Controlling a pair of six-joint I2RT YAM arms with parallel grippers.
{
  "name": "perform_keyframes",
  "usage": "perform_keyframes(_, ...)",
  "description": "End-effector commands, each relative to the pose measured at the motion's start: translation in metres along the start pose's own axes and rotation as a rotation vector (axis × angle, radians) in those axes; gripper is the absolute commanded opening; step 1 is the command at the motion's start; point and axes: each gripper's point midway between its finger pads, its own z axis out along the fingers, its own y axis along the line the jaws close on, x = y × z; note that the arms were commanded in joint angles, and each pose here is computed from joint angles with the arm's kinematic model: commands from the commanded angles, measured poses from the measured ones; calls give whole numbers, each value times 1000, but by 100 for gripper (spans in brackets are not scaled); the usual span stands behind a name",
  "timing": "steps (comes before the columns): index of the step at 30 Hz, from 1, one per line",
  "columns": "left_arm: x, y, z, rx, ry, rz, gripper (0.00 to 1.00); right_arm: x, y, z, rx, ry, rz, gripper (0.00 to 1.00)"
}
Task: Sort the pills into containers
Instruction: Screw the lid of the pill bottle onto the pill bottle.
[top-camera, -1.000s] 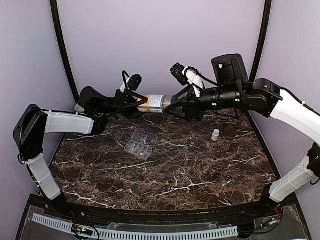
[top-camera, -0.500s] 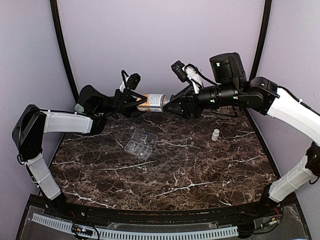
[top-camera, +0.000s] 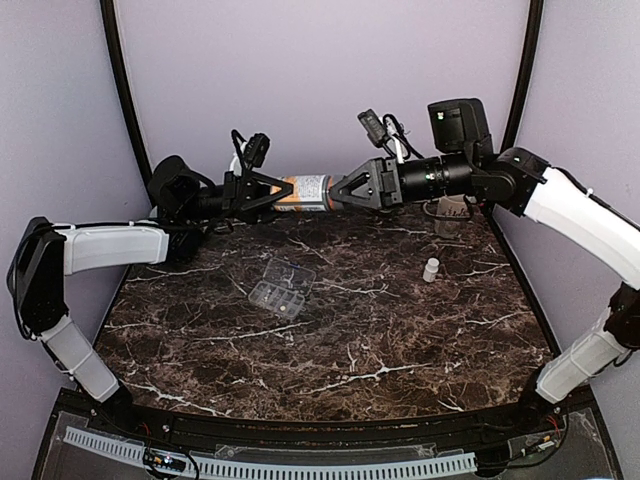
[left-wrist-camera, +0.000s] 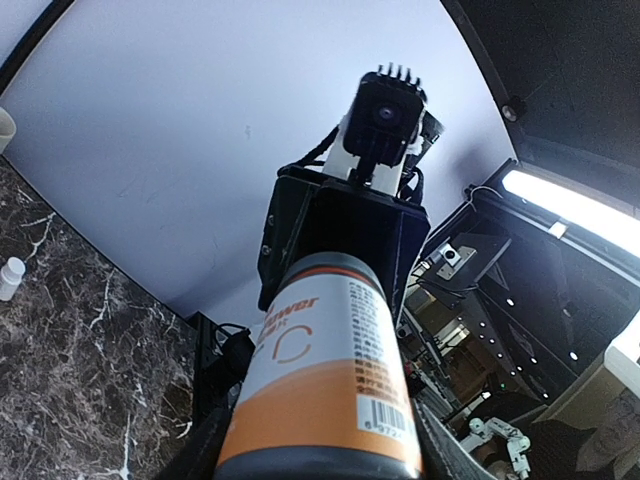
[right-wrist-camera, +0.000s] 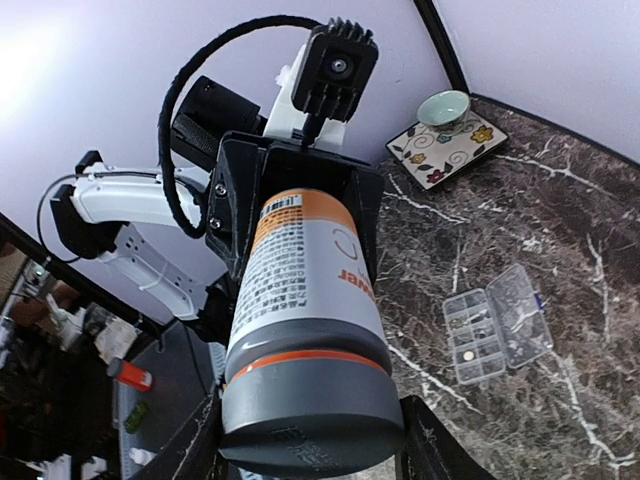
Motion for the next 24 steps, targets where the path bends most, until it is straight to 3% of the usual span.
perform_keyframes(1,1,-44,15,23,36,192,0,-5,-2,14,-104,0,171,19)
perform_keyframes(24,21,-29,36,-186,158,388,0,8,-23,21,-356,13,700,14)
